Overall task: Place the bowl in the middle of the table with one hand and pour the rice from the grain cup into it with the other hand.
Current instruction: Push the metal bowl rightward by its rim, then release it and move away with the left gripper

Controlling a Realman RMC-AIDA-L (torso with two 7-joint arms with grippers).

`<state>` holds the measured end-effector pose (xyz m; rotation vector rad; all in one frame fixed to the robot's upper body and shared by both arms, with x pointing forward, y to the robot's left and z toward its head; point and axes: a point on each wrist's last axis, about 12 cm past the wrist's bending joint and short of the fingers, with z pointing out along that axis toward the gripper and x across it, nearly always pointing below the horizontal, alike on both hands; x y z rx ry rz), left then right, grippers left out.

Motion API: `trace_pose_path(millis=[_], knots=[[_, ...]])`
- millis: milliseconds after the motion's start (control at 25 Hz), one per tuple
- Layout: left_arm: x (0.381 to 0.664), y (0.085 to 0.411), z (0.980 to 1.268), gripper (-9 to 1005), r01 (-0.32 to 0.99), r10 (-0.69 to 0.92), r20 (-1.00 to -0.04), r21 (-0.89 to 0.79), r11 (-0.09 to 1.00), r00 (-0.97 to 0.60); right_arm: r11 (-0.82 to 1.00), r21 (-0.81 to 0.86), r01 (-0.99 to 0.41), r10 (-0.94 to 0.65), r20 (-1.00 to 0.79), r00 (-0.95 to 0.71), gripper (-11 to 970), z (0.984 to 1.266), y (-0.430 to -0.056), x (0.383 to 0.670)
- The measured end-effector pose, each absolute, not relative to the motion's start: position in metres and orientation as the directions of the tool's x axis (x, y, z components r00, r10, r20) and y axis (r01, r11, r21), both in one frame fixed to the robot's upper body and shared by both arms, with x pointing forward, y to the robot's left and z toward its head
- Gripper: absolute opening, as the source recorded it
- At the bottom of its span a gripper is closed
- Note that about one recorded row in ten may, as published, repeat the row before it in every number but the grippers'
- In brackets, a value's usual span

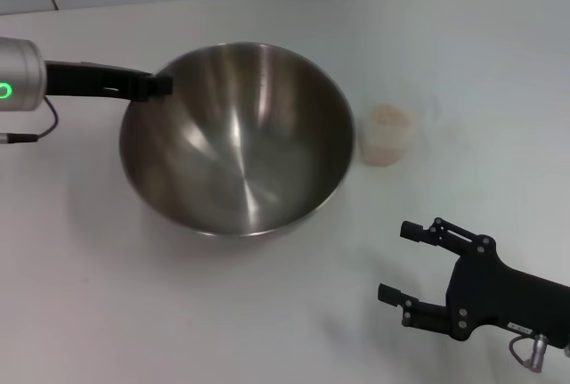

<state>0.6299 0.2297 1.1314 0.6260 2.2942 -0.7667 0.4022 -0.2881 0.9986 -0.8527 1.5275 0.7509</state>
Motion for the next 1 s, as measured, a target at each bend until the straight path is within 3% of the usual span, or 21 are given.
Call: trace_pose_path(millis=[600,1000], knots=[[0.632,0.220,1.120,163,0.616,0.266,-0.690,-0.323,0.719,-0.673,0.526,-0.006,-0.851,-0.103,-0.993,-0.057,815,0.999,-0.288,0.404],[0.622,0.233,1.141,215,0.723,0.344,-0.749,-0.252,0.643,-0.566,0.543,-0.013,-0.840,-0.102,-0.993,-0.051,816,1.000,-0.289,0.405]])
